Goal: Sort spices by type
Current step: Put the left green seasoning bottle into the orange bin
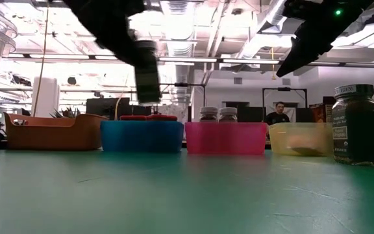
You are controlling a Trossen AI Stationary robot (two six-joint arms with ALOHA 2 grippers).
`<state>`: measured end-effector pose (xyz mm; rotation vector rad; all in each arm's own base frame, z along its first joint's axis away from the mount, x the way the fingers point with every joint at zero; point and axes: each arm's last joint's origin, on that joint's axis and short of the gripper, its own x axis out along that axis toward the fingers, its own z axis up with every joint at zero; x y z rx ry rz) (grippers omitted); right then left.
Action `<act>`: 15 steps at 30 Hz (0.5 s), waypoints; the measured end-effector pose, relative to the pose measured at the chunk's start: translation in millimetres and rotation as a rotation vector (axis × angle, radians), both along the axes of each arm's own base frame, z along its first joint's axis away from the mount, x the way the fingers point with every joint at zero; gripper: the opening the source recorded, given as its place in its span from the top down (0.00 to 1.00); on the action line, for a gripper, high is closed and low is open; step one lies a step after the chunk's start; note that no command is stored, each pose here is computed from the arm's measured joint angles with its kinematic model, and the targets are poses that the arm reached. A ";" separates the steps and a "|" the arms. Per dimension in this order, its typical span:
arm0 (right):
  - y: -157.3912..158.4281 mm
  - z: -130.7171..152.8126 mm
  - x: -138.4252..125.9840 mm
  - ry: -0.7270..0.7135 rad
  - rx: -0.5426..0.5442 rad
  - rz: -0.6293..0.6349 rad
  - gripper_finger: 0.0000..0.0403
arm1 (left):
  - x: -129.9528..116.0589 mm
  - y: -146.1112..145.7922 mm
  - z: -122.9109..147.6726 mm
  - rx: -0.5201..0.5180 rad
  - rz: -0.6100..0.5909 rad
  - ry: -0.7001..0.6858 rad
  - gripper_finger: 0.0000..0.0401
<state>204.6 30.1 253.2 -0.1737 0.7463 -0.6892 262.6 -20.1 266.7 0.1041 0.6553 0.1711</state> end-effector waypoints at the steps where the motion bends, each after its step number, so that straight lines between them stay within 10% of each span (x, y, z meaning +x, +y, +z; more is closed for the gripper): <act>1: -0.7 0.0 0.1 0.000 0.000 -0.003 0.29 | -10.6 2.3 0.0 0.010 0.043 -0.021 0.49; 15: -7.7 0.5 1.7 -0.011 0.003 -0.039 0.29 | -129.4 29.5 2.3 0.031 0.694 -0.199 0.50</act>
